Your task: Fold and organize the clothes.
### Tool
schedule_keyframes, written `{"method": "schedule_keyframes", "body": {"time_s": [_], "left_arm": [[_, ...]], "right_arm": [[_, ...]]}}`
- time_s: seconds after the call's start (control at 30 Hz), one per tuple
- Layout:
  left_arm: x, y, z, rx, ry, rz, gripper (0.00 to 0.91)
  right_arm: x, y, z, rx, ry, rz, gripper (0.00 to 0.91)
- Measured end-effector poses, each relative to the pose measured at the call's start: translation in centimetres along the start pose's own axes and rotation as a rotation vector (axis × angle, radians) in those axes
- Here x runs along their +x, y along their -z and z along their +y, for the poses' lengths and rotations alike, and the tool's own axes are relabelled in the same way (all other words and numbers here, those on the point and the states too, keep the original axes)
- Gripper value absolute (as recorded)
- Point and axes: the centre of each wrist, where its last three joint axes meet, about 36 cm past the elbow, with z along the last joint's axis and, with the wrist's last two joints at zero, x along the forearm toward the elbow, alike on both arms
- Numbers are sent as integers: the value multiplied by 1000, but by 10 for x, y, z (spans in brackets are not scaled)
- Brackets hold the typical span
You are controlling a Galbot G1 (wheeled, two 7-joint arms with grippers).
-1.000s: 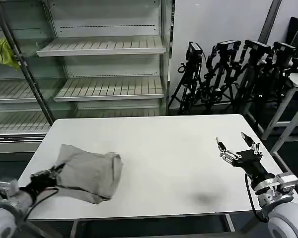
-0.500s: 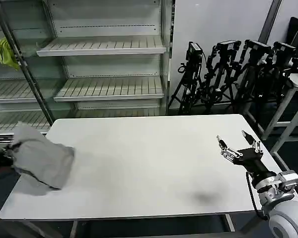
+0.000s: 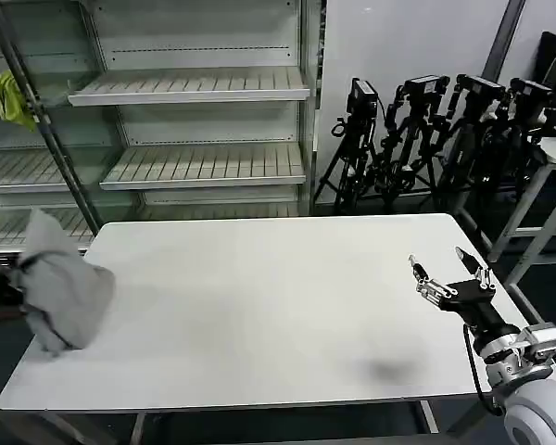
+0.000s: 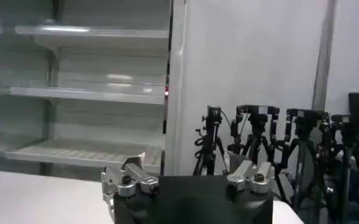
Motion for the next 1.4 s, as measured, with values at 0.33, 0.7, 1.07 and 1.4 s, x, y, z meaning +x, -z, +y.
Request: {"method": "schedule_keyframes", "body": {"time_s": [0.33, 0.7, 1.07, 1.4], "left_arm": [[-16, -41, -92, 57, -189, 61, 50], [-17, -31, -138, 115, -306, 11, 50], [-25, -21, -163, 228, -384, -22, 50], [-43, -18, -190, 287, -450, -26, 50]], "right_arm": [[10, 3, -3, 11, -25, 8, 907], [15, -3, -2, 10, -42, 25, 907], [17, -13, 1, 15, -44, 53, 907], [16, -27, 10, 27, -39, 81, 907]]}}
